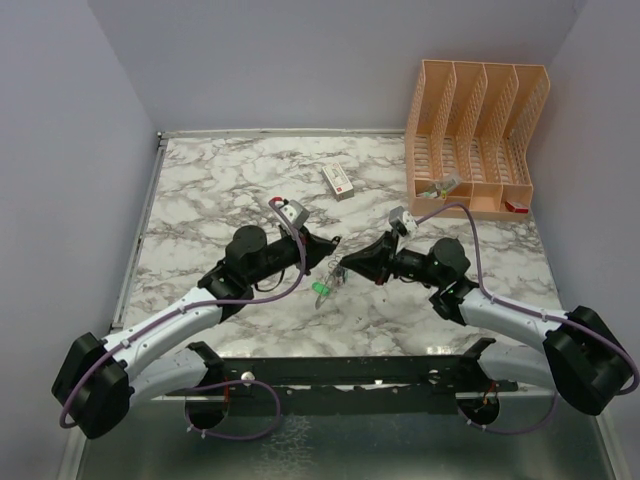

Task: Remove the keys from the keyring

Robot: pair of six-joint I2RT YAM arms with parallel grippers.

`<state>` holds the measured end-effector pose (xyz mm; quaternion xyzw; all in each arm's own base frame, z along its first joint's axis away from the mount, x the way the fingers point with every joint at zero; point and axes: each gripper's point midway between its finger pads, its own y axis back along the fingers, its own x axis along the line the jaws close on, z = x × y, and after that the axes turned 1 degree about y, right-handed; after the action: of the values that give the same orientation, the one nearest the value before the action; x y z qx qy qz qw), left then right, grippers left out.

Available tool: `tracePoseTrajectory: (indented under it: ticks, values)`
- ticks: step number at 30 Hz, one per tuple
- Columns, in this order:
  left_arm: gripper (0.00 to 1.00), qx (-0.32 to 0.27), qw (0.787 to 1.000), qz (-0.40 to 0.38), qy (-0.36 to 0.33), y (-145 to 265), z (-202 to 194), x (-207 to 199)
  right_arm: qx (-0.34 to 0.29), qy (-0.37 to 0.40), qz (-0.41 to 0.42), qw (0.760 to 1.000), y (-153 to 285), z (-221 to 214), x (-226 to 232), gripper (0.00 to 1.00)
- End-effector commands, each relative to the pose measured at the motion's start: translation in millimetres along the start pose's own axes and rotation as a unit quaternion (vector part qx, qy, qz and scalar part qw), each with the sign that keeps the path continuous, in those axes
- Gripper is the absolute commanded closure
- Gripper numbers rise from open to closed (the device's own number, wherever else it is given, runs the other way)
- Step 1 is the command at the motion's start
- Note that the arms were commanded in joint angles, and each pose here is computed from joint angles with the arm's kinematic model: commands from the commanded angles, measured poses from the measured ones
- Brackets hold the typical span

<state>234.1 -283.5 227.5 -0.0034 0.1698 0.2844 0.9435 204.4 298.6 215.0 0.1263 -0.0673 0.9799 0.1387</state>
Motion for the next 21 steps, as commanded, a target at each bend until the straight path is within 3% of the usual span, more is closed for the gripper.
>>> tracePoseTrajectory:
  ticks: [1, 16, 21]
  values:
    - [1.00, -0.030, 0.998, 0.050, -0.006, -6, 16, 21, -0.009, 0.028, 0.062, 0.998, 1, 10, 23, 0.99]
    - [1.00, -0.007, 0.999, 0.036, -0.015, -22, 25, 18, 0.024, 0.039, 0.097, 0.994, 0, 3, 31, 0.99]
    - [1.00, 0.003, 0.999, 0.027, -0.022, -23, 25, 15, 0.020, 0.033, 0.047, 0.998, -1, 4, 15, 1.00]
